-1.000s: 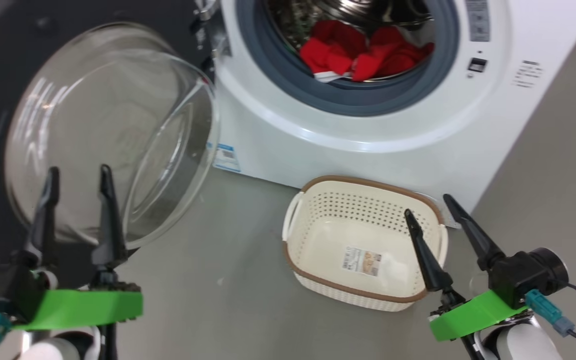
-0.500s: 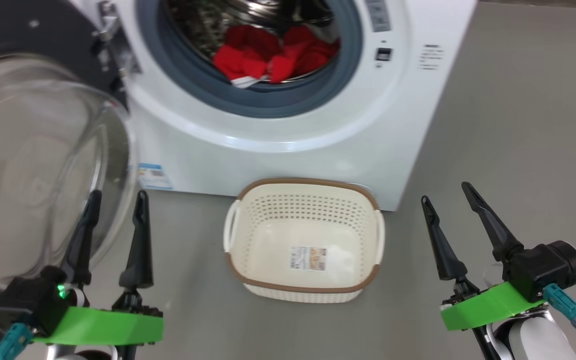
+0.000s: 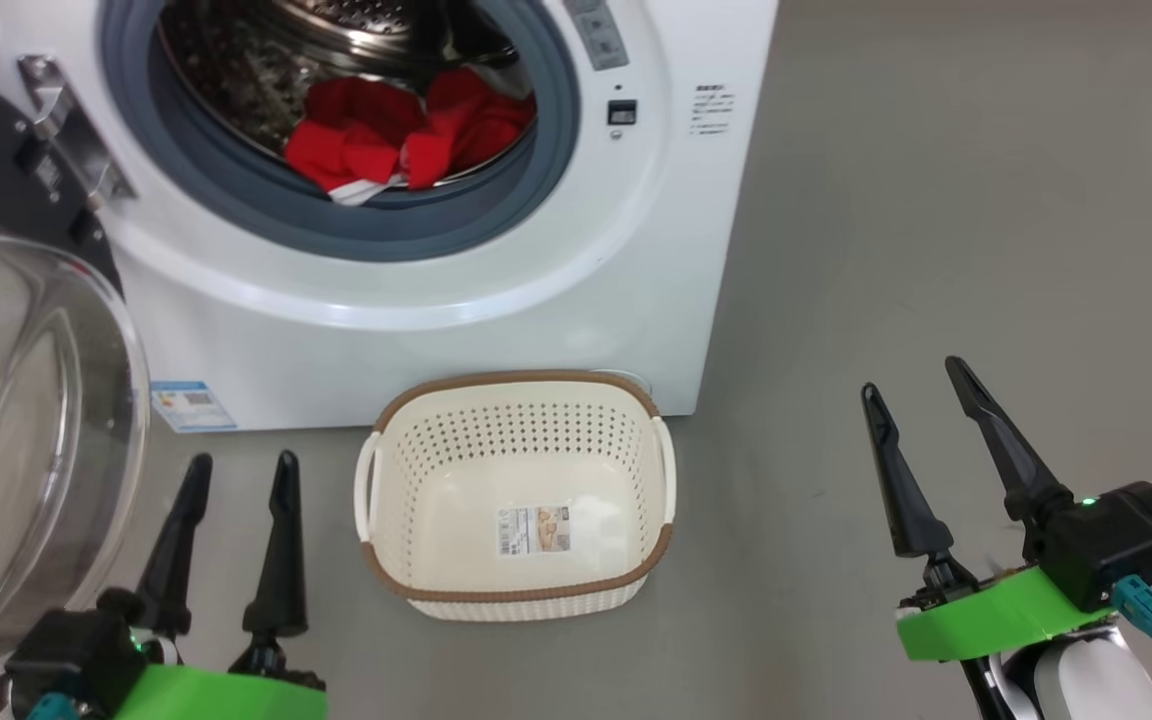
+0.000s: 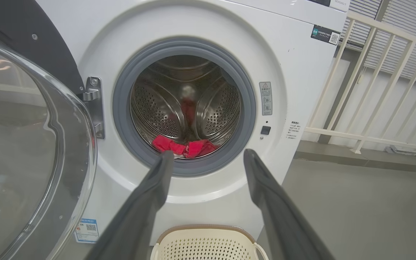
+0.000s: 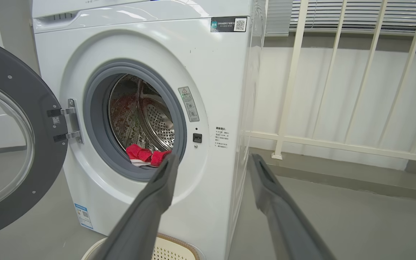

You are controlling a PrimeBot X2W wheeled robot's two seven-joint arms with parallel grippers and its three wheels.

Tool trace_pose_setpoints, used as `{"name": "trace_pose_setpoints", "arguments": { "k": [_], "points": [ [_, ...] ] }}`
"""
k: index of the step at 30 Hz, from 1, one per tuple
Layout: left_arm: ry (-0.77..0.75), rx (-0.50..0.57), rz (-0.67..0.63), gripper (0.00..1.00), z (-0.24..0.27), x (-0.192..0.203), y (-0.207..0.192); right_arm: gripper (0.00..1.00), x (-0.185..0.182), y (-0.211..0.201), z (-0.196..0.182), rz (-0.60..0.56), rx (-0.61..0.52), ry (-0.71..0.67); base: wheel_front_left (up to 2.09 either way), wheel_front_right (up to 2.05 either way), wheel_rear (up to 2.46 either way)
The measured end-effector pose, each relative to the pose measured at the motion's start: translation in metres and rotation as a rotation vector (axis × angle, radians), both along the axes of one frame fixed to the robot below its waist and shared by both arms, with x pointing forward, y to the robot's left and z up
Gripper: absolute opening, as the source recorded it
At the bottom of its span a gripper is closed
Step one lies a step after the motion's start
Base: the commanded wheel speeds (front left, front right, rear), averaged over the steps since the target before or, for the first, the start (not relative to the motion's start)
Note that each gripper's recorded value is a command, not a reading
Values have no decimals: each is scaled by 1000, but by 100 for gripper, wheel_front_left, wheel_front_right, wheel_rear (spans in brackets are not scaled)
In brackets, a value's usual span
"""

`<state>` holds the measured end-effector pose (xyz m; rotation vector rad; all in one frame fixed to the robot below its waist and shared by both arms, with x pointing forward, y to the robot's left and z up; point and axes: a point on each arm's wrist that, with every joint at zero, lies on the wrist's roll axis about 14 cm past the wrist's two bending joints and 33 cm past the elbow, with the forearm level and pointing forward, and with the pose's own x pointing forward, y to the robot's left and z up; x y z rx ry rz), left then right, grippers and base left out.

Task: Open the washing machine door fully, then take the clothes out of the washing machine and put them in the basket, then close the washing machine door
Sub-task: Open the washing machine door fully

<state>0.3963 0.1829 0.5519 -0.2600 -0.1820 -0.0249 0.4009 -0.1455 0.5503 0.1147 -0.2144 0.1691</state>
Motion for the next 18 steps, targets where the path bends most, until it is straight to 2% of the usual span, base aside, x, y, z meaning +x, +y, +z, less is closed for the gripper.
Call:
{"name": "trace_pose_setpoints", "arguments": {
  "k": [18],
  "points": [
    [58, 39, 26, 100, -22, -34, 9, 100, -42, -35, -6, -108, -6, 19, 0, 0, 0]
  ]
}}
